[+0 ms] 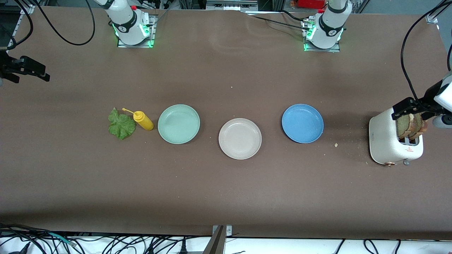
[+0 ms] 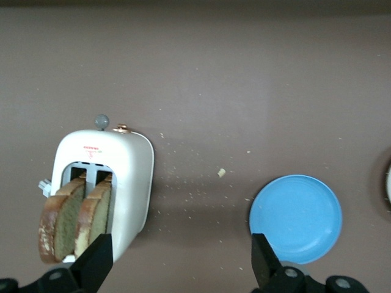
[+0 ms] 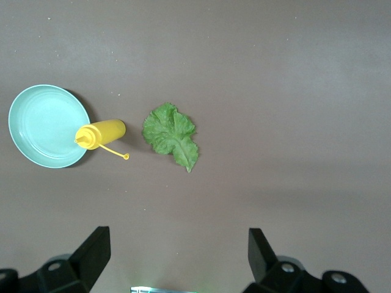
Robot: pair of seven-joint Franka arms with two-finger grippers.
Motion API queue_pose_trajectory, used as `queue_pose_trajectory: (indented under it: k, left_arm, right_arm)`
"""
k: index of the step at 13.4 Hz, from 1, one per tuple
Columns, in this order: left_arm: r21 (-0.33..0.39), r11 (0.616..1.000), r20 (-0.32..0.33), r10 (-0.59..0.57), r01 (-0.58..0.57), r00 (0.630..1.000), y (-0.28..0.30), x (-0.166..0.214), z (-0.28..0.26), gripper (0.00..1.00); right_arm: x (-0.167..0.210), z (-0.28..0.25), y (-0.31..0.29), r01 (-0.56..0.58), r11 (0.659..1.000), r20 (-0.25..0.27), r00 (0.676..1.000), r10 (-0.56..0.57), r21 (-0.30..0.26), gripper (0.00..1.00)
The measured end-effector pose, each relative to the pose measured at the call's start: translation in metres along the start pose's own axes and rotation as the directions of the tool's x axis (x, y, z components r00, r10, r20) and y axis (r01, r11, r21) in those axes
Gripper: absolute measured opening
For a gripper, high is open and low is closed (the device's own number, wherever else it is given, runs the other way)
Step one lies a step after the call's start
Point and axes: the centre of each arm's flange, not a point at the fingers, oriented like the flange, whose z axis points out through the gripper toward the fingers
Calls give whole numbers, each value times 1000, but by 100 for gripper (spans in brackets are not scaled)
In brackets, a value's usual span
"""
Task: Make sandwich in beige plate with both arms
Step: 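Move the left gripper down over the toast slices in the toaster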
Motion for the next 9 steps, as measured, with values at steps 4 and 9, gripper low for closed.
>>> queue_pose_trajectory:
  k: [4,9]
  left_arm:
    - [8,999,-24,37,-37,999,-34,-6,45,100]
    - [3,997,18,74,-74,997,-77,-25,85,100]
  right_arm:
    - [0,0,0,0,1000,0,1000,0,0,100]
    - [0,0,0,0,1000,0,1000,0,0,100]
